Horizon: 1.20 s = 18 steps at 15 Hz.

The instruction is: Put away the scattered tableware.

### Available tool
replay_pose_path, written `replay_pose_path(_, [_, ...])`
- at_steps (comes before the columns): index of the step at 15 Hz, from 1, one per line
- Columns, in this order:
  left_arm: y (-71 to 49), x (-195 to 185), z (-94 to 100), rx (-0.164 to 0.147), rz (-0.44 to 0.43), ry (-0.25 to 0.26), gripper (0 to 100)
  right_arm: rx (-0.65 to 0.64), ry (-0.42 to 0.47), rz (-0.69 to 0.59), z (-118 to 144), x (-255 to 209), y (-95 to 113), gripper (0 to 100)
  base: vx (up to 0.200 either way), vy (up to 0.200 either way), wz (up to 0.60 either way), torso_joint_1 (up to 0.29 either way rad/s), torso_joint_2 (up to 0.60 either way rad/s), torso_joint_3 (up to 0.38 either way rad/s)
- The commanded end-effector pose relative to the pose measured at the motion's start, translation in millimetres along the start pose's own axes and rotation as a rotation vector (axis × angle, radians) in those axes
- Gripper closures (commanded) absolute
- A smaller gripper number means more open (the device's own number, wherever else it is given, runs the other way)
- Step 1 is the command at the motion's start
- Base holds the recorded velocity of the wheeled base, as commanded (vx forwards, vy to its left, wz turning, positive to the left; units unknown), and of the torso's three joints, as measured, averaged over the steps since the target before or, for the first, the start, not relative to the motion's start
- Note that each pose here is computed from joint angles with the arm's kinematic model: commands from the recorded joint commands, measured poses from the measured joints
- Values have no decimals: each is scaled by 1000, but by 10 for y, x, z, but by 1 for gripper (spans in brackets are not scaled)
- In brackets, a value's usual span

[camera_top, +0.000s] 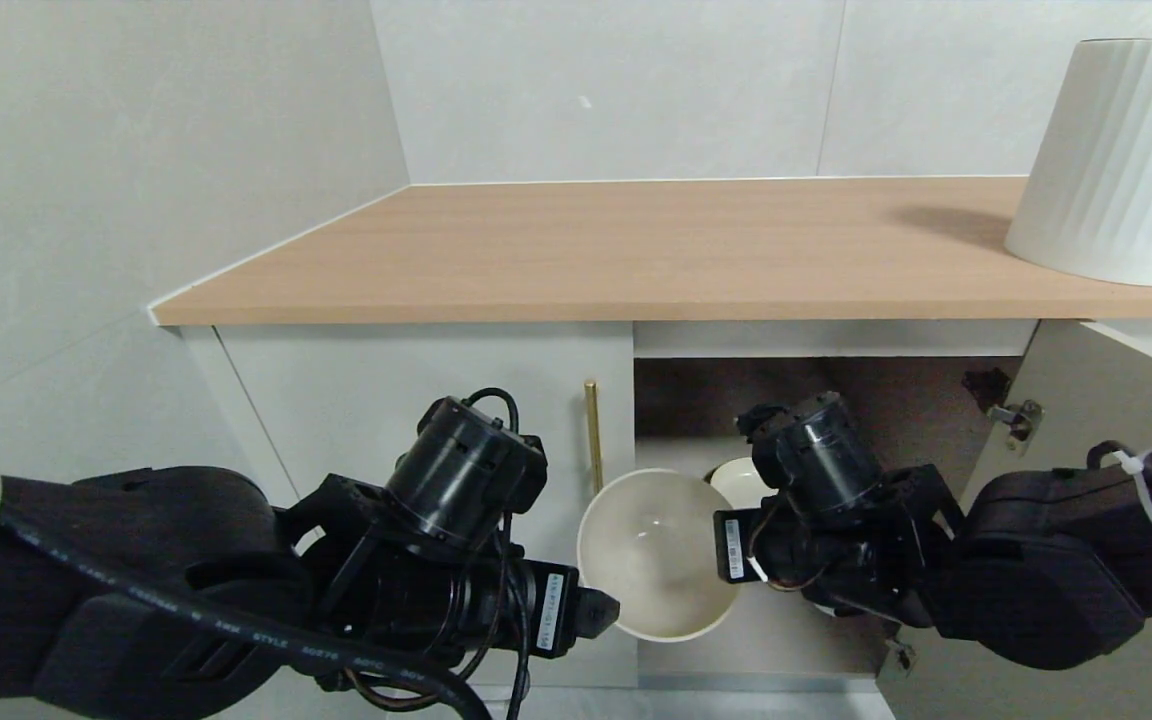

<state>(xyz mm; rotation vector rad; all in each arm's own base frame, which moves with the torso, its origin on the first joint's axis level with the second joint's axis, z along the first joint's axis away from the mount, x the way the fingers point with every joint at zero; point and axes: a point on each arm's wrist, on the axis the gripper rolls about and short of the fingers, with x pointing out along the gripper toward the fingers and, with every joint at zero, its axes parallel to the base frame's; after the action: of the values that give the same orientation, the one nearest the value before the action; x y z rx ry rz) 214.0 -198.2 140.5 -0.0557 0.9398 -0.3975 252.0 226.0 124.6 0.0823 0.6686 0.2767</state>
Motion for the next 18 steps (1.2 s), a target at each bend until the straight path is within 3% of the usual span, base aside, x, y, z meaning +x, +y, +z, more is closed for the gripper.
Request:
replay_pose_path(1, [0, -3, 0, -1, 0, -1, 0, 9, -16, -40, -45, 117, -179, 100, 0, 0, 0, 0, 0, 0])
replay_pose_path(9, [8, -7, 6, -3, 2, -3, 0, 127, -124, -135, 74, 624, -654, 100, 0, 0, 0, 0, 0, 0])
replay_pose_path(12, [11, -8, 11, -4, 3, -5, 0, 142, -119, -160, 51, 760, -727, 100, 0, 0, 0, 0, 0, 0])
replay_pose_path(18, [15, -8, 13, -7, 4, -6, 0, 236, -134, -247, 147, 1071, -1104, 100, 0, 0, 0, 0, 0, 0])
